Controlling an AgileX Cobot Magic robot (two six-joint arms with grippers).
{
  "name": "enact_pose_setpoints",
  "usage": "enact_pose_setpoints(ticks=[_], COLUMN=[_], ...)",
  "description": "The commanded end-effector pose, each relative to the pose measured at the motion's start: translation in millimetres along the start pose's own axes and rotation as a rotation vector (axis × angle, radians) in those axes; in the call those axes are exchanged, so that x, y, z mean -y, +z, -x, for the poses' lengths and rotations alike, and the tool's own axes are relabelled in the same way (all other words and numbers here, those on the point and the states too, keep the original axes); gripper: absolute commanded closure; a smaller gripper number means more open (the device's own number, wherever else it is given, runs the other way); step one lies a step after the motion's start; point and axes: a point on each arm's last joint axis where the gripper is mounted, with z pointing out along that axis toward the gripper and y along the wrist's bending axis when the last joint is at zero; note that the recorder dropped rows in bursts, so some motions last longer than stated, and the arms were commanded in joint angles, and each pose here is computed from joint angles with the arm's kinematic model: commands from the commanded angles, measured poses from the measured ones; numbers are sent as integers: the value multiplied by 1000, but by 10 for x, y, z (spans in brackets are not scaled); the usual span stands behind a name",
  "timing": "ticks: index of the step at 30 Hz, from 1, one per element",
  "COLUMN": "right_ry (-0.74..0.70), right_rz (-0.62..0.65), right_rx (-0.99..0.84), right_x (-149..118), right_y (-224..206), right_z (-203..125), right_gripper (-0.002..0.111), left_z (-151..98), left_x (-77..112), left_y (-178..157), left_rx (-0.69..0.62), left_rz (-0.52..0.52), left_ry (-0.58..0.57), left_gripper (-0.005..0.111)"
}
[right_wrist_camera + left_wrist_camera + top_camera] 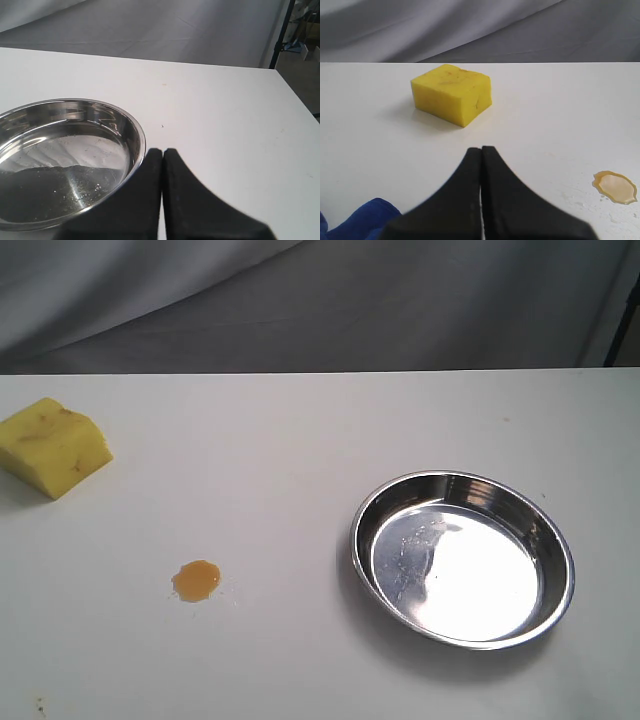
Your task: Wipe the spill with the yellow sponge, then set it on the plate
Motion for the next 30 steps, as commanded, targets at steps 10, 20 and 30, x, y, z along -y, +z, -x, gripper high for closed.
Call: enact_pose_setpoints(ticks=[10,20,30], right_ry=[2,2,2], right_rz=[2,2,2], right_rx=[1,1,1], right_x=[-3,-3,-3], right_y=[1,1,1], right_z=[-9,-9,-9], right_gripper=[108,108,108], left_z=[-12,0,57], left_x=[-1,-18,-94], left_y=[3,3,-5], left_rx=[1,13,56], left_rz=[2,22,117], left_ry=[-7,77,376], left_gripper=[107,107,107])
